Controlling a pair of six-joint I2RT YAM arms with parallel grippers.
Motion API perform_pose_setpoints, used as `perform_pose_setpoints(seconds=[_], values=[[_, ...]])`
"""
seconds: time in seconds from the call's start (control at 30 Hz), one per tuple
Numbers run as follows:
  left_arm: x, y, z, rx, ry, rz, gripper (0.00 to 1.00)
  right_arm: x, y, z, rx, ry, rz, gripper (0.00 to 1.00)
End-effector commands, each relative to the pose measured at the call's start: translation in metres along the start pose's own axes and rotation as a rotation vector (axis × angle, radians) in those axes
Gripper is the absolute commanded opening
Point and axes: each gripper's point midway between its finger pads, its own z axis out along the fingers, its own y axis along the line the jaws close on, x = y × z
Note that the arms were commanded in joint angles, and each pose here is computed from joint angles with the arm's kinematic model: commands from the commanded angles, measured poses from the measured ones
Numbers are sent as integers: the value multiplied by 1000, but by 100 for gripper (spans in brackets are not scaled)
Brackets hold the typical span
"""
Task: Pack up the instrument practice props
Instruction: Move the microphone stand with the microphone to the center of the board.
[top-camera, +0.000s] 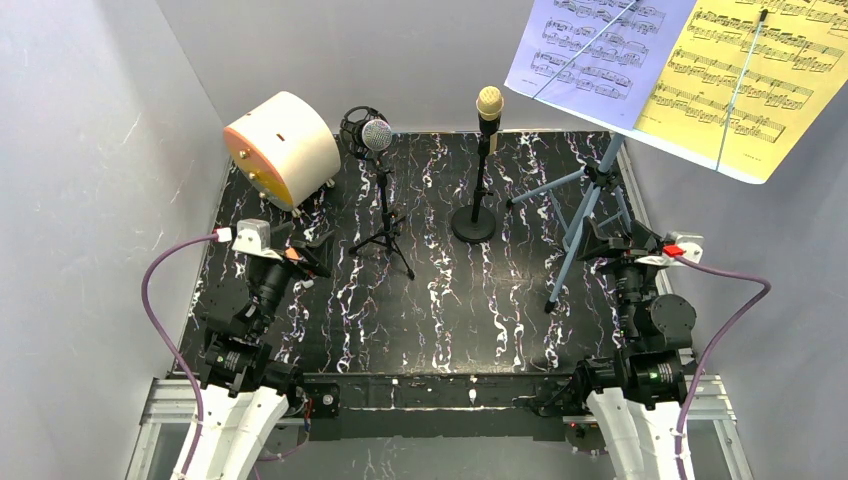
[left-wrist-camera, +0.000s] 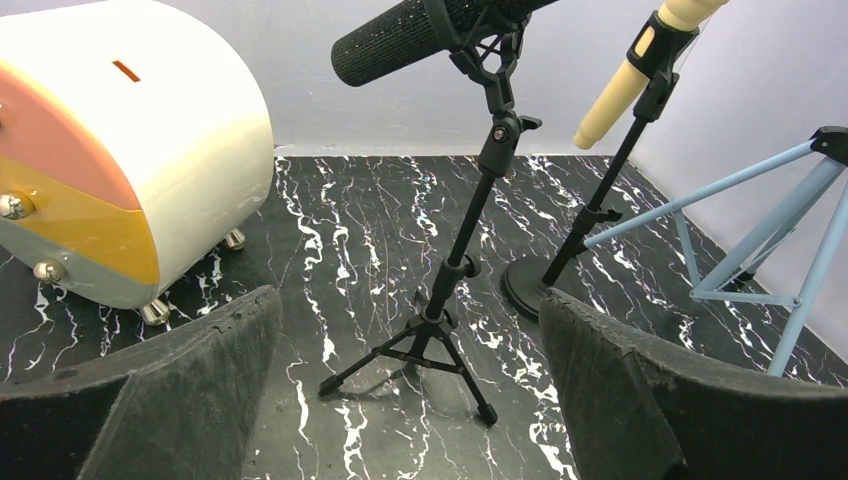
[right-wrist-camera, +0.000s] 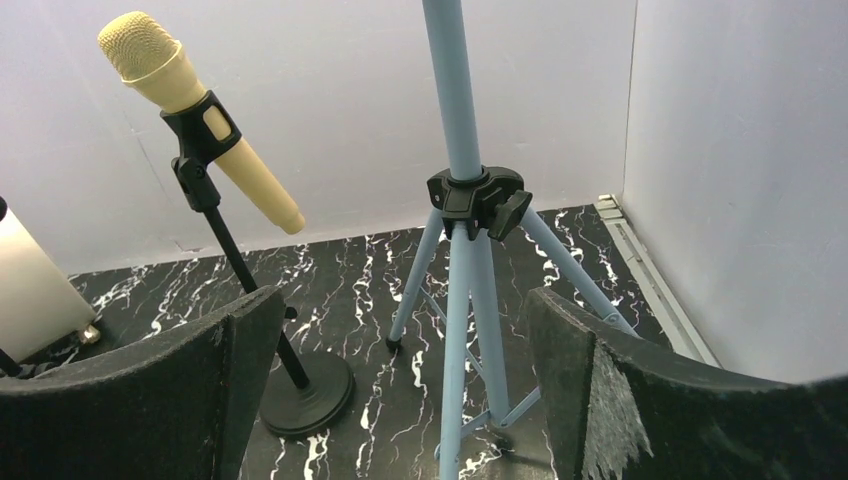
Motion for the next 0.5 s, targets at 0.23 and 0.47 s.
perform_pose_setpoints(seconds=[0.23,0.47], values=[[-2,-3,4,11,-9,-22,98,-19,1,-2,-6,-62,-13,99],[8,-13,18,59,85,-50,98,-12,9,1,-47,-35,2,99]])
